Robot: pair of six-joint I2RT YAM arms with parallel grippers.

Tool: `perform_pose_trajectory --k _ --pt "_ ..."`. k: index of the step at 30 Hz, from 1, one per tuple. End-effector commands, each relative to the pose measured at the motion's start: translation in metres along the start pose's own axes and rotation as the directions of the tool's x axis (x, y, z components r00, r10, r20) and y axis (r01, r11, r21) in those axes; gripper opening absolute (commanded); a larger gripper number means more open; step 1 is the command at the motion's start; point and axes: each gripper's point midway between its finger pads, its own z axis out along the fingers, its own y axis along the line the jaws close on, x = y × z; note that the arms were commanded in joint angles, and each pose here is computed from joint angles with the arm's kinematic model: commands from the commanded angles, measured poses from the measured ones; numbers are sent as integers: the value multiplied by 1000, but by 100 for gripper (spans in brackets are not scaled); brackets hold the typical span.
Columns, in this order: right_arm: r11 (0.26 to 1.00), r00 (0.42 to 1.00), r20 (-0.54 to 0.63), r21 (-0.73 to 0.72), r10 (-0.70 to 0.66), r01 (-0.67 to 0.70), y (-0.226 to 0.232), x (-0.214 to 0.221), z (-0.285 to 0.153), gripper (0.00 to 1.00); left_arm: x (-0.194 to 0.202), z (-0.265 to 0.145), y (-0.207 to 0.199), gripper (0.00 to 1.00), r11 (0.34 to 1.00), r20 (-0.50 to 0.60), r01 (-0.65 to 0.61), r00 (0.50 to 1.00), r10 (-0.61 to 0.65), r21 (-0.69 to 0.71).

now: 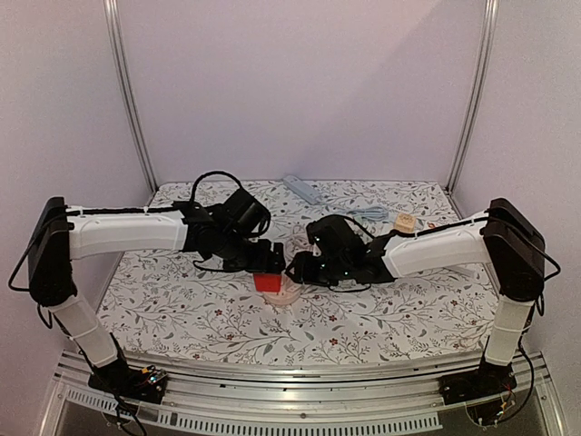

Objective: Pull the plug off the socket

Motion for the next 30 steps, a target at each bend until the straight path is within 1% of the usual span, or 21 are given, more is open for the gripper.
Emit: perform_pose_trajectory --k 1,6,10,13,18,23,24,27,28,30 --pt "995 999 -9 89 -39 40 -11 7 3 47 -7 -16 10 96 998 -23 -52 998 53 32" --pt "988 998 -24 140 -54 57 -17 10 4 47 -10 -16 7 96 980 -117 -129 982 147 153" --pt "986 998 -31 158 -55 59 -18 12 7 46 -21 -16 8 95 966 -116 -174 973 198 190" --pt "985 998 -27 162 -49 53 -16 13 8 46 -19 -11 11 92 961 -110 -200 968 223 191" --pt "986 999 -21 160 -44 46 -9 10 11 45 -7 1 18 84 959 -150 -161 968 199 235" --pt "986 998 -23 156 -51 54 -4 9 14 44 -3 3 22 78 959 -170 -150 966 194 241" --pt "986 998 -23 156 -53 56 -3 8 15 44 -2 6 24 75 961 -180 -141 966 186 237" --pt "983 998 -24 174 -57 61 -5 8 18 43 8 19 30 61 969 -228 -93 963 146 229" --pt "981 998 -26 183 -61 64 -7 9 19 43 11 23 31 58 969 -249 -73 959 134 237" --pt "978 997 -31 198 -65 70 -10 11 21 43 12 26 29 57 967 -263 -56 957 123 250"
